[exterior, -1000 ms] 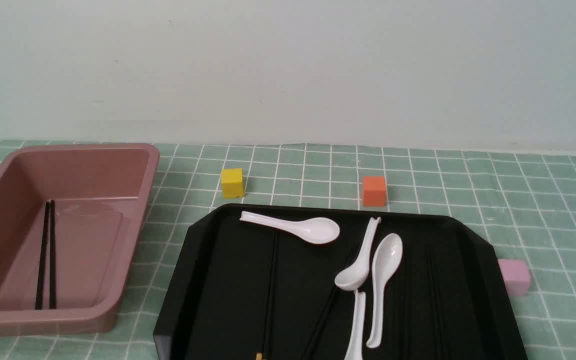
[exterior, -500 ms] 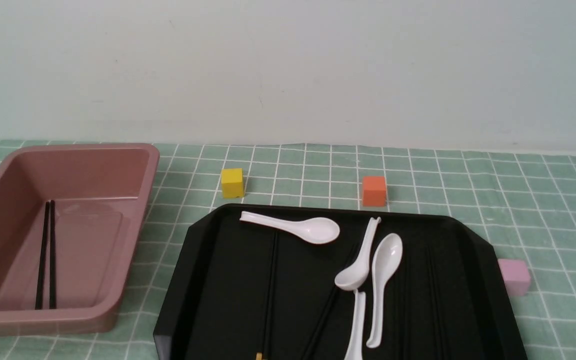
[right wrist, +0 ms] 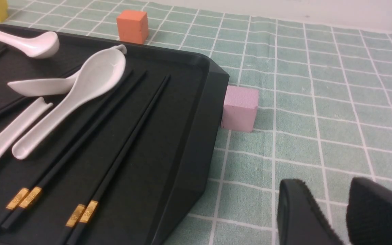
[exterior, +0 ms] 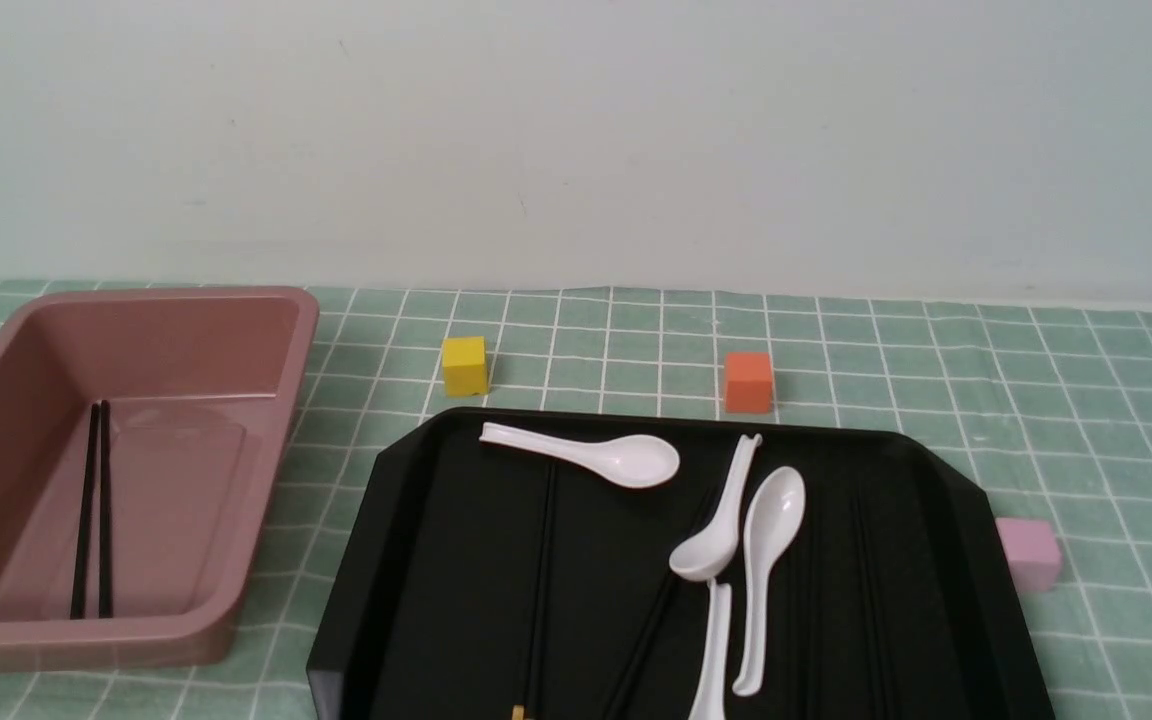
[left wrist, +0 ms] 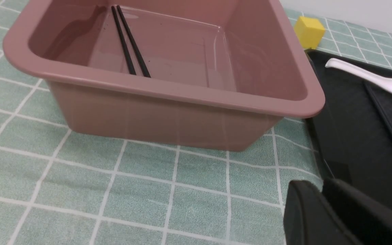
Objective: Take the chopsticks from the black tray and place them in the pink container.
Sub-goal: 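Reach over to the black tray and grasp a pair of chopsticks with the left gripper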
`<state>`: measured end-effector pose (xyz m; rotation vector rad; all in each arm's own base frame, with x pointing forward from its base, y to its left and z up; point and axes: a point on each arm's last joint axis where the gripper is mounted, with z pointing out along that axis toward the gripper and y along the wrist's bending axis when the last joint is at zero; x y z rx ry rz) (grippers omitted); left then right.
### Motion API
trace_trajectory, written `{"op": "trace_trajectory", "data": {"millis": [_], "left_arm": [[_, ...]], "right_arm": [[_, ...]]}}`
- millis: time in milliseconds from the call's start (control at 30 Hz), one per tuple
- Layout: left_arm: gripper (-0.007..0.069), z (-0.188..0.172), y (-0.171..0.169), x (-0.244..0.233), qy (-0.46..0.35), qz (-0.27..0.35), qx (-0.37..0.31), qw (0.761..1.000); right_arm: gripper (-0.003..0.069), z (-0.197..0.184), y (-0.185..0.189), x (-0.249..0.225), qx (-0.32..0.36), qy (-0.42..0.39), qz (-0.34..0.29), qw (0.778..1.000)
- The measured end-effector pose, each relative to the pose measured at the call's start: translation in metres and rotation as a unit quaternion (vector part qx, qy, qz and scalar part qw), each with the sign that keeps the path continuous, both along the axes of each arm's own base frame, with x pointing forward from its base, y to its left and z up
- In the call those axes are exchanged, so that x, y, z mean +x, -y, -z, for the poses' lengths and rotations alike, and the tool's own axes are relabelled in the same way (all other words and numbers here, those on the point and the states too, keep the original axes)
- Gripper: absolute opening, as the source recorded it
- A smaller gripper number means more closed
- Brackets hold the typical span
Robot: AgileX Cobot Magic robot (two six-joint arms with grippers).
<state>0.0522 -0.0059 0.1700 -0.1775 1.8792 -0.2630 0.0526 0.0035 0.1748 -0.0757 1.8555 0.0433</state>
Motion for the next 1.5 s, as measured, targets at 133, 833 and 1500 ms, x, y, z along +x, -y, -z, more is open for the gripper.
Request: {"op": "trace_trajectory", "data": {"millis": [133, 833, 1500], "left_arm": [[0.0082, 0.0, 0.0, 0.0, 0.0, 0.0, 0.0, 1.0], [0.0092, -0.012, 0.022, -0.002, -0.066, -0.028, -0.545, 0.835], [-0.0013, -0.141, 0.027, 0.011, 0.032, 0.065, -0.449, 0.89]], "right_arm": [[0.024, 0.0, 0.0, 0.0, 0.0, 0.0, 0.0, 1.0], [0.024, 0.0, 0.0, 0.0, 0.0, 0.0, 0.0, 1.0], [0.024, 0.0, 0.0, 0.0, 0.0, 0.0, 0.0, 1.0]]}}
